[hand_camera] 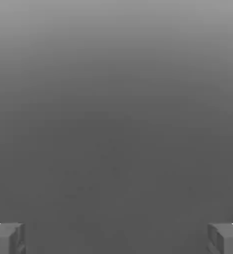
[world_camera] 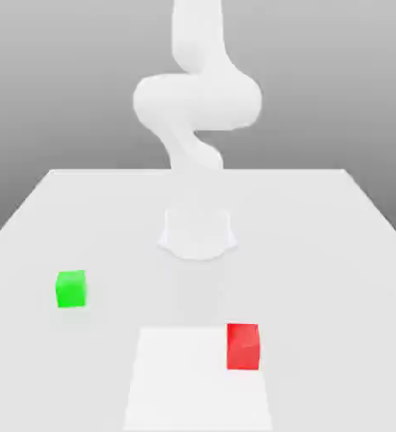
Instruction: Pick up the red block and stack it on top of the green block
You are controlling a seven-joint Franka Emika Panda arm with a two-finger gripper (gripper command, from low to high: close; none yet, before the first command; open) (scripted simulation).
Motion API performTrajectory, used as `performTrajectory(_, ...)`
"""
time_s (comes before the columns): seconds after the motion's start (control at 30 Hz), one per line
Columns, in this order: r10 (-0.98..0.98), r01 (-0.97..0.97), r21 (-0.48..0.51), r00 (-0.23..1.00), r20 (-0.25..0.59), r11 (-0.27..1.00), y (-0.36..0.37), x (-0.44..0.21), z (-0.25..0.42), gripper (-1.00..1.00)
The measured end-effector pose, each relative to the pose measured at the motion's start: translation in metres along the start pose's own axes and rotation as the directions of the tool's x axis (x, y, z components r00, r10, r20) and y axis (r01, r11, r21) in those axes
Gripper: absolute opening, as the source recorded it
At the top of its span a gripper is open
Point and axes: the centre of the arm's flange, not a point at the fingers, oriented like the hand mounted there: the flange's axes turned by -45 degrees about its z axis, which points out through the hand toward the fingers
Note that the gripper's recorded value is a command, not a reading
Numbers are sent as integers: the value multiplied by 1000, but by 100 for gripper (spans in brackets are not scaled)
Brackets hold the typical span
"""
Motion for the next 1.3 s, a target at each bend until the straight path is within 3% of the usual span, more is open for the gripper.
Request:
performTrajectory(0.33, 378, -361, -125, 912, 159, 924, -21, -48, 135, 0)
performTrajectory(0.63, 676, -609, -305, 706, 214, 732, -28, -120, 233, 0)
performTrajectory(0.9, 873, -734, -481, 455, 176, 480, -29, -200, 298, 0)
performTrajectory(1.3, 996, -733, -677, 91, -3, 65, -35, -324, 352, 0)
